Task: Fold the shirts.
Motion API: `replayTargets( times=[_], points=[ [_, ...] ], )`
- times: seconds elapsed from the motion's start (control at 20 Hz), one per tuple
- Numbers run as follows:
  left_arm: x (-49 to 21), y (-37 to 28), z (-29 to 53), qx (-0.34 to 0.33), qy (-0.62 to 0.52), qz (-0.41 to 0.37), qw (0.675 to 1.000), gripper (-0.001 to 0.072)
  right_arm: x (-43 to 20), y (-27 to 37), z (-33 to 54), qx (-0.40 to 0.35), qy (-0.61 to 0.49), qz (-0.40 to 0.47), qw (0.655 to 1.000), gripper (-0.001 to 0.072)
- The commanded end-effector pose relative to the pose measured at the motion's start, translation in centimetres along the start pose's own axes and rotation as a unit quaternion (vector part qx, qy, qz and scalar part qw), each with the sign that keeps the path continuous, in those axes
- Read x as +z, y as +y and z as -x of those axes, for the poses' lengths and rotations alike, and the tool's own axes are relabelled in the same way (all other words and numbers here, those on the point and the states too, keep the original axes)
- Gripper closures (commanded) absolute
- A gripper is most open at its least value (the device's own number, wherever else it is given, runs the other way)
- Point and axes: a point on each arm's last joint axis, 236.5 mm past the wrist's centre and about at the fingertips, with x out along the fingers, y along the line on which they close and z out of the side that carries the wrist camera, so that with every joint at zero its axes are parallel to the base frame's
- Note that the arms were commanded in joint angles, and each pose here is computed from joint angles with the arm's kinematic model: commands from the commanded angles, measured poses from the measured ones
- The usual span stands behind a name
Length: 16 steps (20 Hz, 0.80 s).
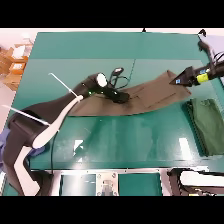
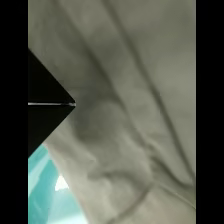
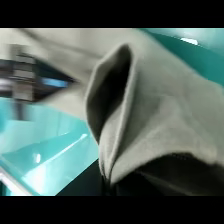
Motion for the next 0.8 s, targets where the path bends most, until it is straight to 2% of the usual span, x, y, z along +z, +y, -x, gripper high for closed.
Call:
replayTargets(
  times=[0.0,0.2,0.5,0.6,0.7,0.75],
  points=[
    [-0.5,-1.4,-3.4,-0.026,-0.009,0.020,0.999,0.0684,-0.2,6.2,2.8,0.005,-0.006,0.048,0.999,0.0690],
    [1.5,-3.2,-4.0,-0.074,-0.042,0.050,0.995,0.0683,-0.7,9.9,1.2,0.025,0.015,0.074,0.997,0.0690],
    [2.1,-2.3,0.5,-0.079,0.014,0.022,0.997,0.0684,-0.7,11.1,0.3,0.029,0.020,0.067,0.997,0.0690],
    [2.2,2.3,4.2,-0.015,0.058,0.028,0.998,0.0684,-0.6,11.5,0.1,0.033,0.018,0.067,0.997,0.0690],
    [0.9,10.1,9.6,0.118,0.116,0.032,0.986,0.0684,0.0,12.8,-1.0,0.038,0.008,0.069,0.997,0.0690],
    [0.1,14.5,13.2,0.198,0.145,0.039,0.969,0.0685,0.5,13.8,-1.9,0.042,0.001,0.074,0.996,0.0690]
  ],
)
